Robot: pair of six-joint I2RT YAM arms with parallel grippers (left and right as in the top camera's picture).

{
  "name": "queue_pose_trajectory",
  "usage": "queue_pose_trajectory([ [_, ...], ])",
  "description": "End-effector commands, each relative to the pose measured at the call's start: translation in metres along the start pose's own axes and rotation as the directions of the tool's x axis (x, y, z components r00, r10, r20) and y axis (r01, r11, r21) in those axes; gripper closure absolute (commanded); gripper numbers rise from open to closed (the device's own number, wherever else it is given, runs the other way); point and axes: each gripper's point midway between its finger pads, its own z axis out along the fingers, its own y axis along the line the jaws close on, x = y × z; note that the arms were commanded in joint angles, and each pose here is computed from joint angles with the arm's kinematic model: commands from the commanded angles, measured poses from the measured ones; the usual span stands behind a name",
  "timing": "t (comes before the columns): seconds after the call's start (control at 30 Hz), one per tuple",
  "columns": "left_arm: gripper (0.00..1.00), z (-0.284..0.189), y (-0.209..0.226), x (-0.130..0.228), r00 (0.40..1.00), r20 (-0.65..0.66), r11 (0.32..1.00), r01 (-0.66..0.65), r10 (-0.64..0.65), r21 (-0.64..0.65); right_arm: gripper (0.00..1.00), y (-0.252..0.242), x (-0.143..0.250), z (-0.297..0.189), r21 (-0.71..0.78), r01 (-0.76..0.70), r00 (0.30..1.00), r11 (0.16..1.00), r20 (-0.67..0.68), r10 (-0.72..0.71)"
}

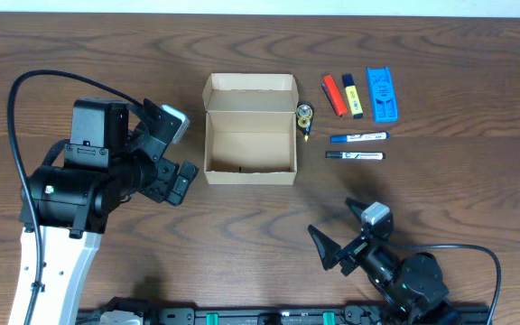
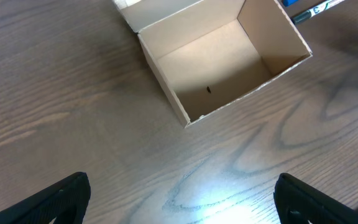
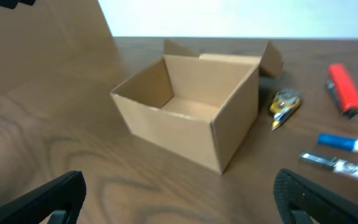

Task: Pack container

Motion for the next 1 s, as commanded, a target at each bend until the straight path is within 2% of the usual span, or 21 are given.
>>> queue_pose_trajectory([
  [0.0, 0.05, -0.003, -0.001, -0.003, 1.0, 0.012, 1.0, 0.009, -0.009, 0.008, 0.01, 0.001, 0.011, 0.0, -0.011, -0.075, 0.996, 0.997, -0.047, 0.074],
  [0.13, 0.05, -0.003, -0.001, -0.003, 1.0, 0.012, 1.0, 0.009, -0.009, 0.009, 0.01, -0.009, 0.018, 0.002, 0.042, -0.095, 0.991, 0.995, -0.091, 0.099],
  [0.27, 0.05, -0.003, -0.001, -0.003, 1.0, 0.012, 1.0, 0.009, -0.009, 0.009, 0.01, -0.028, -0.001, 0.0, 0.158, -0.094, 0.989, 0.983, -0.094, 0.11],
  [0.43, 0.05, -0.003, -0.001, -0.003, 1.0, 0.012, 1.0, 0.009, -0.009, 0.009, 0.01, -0.051, -0.028, 0.002, 0.268, -0.029, 0.984, 0.963, -0.161, 0.075],
  [0.57, 0.05, -0.003, -0.001, -0.003, 1.0, 0.012, 1.0, 0.009, -0.009, 0.008, 0.01, -0.08, -0.046, 0.009, 0.379, -0.057, 0.967, 0.924, -0.211, 0.146],
  [0.8, 0.05, -0.003, -0.001, -0.003, 1.0, 0.012, 1.0, 0.009, -0.009, 0.008, 0.01, -0.131, -0.075, 0.027, 0.492, -0.018, 0.929, 0.87, -0.314, 0.197],
  [0.97, 0.05, -0.003, -0.001, -0.003, 1.0, 0.012, 1.0, 0.009, -0.009, 0.008, 0.01, -0.167, -0.078, 0.038, 0.575, -0.027, 0.883, 0.818, -0.37, 0.289],
])
